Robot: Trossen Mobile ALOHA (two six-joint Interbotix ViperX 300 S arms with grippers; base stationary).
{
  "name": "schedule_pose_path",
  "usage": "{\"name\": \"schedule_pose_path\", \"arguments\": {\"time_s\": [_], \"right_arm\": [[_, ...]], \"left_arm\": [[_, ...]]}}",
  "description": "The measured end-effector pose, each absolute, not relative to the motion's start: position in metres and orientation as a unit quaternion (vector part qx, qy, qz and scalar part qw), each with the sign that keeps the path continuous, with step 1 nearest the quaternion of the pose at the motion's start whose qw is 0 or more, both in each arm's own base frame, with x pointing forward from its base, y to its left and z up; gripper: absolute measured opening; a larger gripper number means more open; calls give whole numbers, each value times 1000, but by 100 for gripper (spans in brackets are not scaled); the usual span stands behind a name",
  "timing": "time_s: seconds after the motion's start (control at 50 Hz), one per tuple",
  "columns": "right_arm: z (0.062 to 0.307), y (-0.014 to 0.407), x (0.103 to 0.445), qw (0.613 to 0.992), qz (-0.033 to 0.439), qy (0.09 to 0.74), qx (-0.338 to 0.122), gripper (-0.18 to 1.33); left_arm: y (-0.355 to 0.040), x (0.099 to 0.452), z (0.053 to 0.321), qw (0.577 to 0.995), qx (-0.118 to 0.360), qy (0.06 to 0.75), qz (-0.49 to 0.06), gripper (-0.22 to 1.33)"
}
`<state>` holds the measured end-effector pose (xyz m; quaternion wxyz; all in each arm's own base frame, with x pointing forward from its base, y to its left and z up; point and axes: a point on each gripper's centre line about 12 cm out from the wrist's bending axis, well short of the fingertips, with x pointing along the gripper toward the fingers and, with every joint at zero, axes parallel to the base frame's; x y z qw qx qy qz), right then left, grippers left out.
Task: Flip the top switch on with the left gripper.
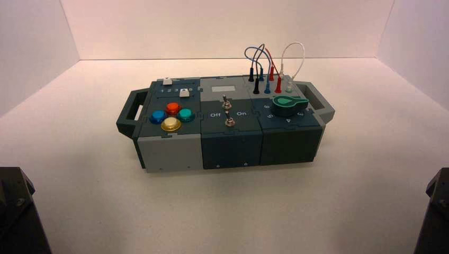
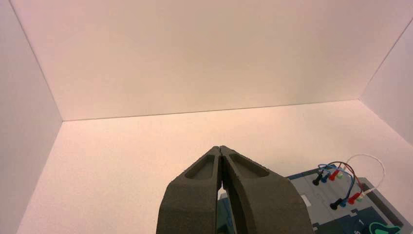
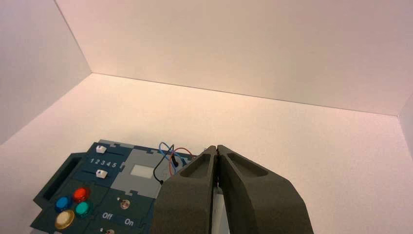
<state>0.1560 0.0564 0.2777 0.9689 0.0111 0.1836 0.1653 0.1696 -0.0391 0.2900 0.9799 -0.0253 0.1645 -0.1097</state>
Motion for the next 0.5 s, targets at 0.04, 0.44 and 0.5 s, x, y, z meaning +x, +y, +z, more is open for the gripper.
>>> {"name": "schedule_pose_path", "arguments": {"time_s": [0.04,0.44,0.5], "right_arm": [[277,56,156,969,165,185,11,-14],[276,57,155,966,166,195,22,-14],[276,57,155,966,166,196,23,-14]], "left_arm": [[-39,169,290,980,-26,164,-111,-17],[-40,172,287,979,-24,172,-110,-17],[-40,173,286,978,-24,174,-109,-17]]}}
